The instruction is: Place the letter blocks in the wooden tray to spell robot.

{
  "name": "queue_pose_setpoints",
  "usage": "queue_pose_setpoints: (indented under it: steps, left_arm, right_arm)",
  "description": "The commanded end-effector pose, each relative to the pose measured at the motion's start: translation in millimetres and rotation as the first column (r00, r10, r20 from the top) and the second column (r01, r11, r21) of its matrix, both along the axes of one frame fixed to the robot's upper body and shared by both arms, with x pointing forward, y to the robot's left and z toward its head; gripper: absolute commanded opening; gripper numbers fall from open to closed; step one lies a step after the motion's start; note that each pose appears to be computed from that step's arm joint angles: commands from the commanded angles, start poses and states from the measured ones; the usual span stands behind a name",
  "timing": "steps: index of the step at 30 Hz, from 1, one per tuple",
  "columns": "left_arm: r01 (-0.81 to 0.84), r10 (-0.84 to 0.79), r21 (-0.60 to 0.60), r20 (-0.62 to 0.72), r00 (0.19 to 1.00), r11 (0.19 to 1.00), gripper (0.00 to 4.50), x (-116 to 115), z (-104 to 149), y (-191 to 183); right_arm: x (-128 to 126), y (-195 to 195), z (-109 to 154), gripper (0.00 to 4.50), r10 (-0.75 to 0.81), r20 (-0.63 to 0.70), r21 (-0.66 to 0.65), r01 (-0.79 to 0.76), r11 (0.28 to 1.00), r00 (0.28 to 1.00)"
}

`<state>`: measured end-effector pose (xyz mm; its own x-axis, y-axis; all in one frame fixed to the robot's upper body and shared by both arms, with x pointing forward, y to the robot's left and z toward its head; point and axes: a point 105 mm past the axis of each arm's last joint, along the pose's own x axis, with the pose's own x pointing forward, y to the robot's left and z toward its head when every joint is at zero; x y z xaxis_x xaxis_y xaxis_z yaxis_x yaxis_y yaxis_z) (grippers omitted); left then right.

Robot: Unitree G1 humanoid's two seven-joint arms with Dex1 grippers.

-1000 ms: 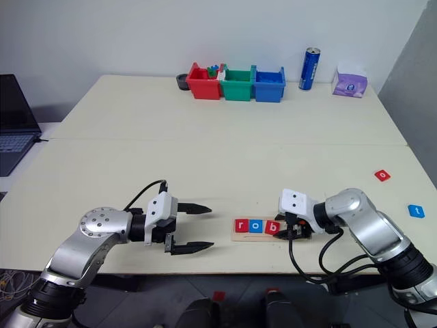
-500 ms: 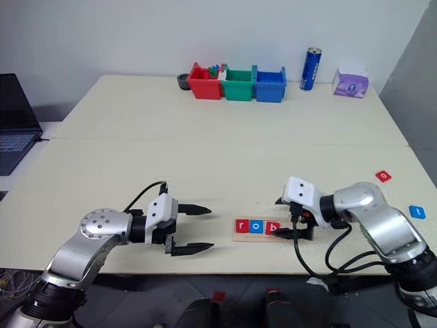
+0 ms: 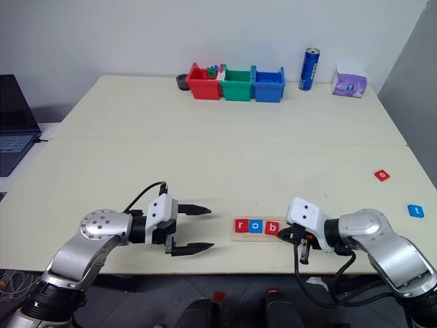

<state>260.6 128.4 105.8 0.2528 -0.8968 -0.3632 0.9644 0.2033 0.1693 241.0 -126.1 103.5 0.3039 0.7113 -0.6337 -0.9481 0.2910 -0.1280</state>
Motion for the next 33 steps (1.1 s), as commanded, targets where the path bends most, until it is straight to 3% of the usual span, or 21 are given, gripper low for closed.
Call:
queue_pose_setpoints:
  steps: [1,25,33]
  left_arm:
    - [0.021,-0.020,-0.011,0.034,0.999,1.000,4.50,1.5,6.6,-3.6]
    - [0.016,-0.016,-0.003,0.038,0.999,1.000,4.50,0.3,6.5,-1.3]
    - [0.015,-0.015,-0.008,0.039,0.999,1.000,4.50,0.1,7.5,-1.8]
  right_arm:
    - [-0.5,6.2,0.7,0.02,0.025,0.020,-0.008,-0.025,1.000,0.999]
    - [19.8,11.7,-2.2,0.02,0.005,0.059,-0.020,-0.004,1.000,0.998]
    - [12.9,10.5,22.6,0.02,0.022,0.064,0.061,-0.026,0.998,0.998]
